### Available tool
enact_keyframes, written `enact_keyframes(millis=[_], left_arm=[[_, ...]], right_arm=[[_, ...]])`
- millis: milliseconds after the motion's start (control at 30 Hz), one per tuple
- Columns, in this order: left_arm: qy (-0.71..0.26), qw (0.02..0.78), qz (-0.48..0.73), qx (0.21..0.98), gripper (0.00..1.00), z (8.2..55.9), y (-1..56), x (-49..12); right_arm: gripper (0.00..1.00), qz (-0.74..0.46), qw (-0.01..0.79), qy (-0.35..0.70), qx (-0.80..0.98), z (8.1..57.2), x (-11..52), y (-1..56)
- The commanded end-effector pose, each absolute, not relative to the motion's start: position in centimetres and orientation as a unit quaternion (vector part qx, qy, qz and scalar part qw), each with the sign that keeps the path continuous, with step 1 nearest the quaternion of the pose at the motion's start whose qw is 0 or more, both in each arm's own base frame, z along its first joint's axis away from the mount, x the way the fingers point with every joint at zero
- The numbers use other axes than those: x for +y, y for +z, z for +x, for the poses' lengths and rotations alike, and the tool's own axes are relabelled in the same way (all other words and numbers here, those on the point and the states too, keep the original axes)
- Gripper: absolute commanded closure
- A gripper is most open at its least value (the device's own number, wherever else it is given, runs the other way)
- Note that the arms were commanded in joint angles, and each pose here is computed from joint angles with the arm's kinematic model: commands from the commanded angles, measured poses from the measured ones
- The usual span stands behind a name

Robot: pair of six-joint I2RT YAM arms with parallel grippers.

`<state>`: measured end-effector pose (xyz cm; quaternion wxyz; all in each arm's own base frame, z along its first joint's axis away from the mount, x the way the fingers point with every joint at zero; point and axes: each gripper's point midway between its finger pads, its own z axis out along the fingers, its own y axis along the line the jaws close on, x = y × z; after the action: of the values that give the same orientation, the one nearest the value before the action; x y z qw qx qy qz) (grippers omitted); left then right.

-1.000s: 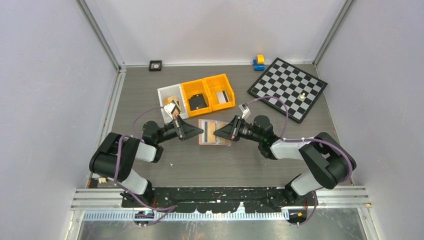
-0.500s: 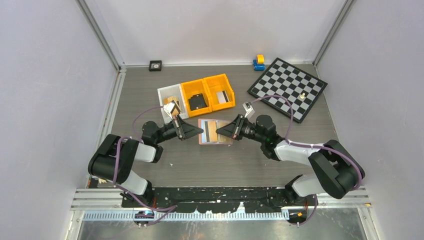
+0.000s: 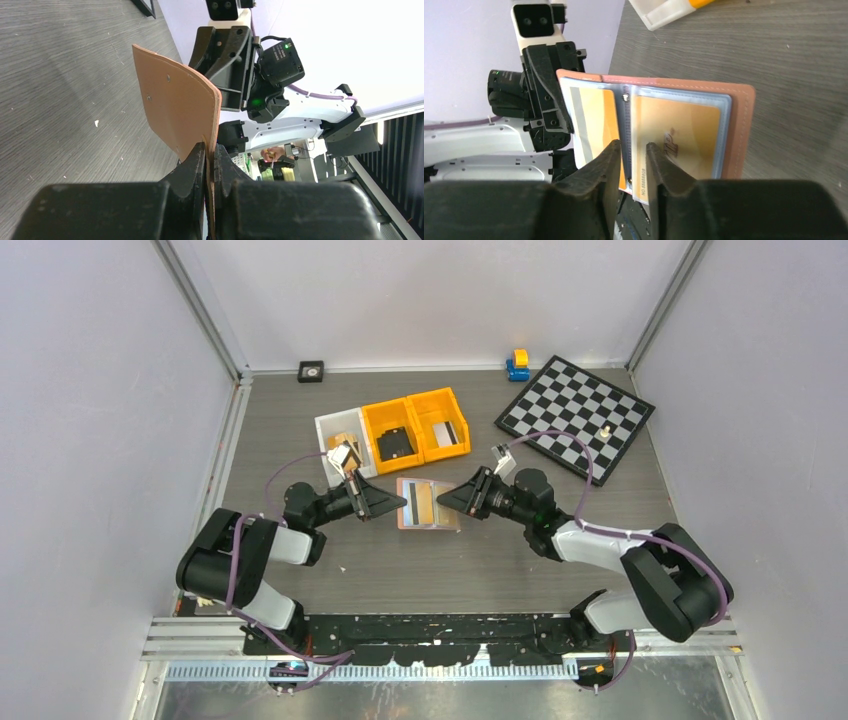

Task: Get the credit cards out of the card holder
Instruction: Remove the credit card from the card holder.

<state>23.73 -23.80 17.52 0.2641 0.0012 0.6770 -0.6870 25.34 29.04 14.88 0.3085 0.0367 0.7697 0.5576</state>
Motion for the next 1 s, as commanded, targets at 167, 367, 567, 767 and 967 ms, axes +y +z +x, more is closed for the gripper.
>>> enact_keyframes(millis=[167,367,567,767,967], left_arm=[[-0.694,0.281,0.029,0.662,1.00,23.3,18.6,-23.9],[-0.695,0.290,0.033,0.657,1.00,23.1,19.2,-23.8],[-0.694,0.285,0.025,0.660,1.00,23.4,18.9,-23.9],[-0.678,0.280,0.012,0.680,1.00,24.1,16.7,-23.9],[-0.655,0.263,-0.012,0.708,1.00,25.3,13.4,-24.0]], right_arm=[[0.57,-0.004,0.303,0.622,0.722,24.6,30.6,17.6],[0.53,-0.005,0.289,0.626,0.724,24.5,31.1,17.2],[0.53,-0.013,0.284,0.628,0.725,24.1,31.4,17.2],[0.50,0.013,0.315,0.562,0.765,25.1,29.7,15.8],[0.50,0.048,0.361,0.487,0.794,26.2,26.7,15.0]])
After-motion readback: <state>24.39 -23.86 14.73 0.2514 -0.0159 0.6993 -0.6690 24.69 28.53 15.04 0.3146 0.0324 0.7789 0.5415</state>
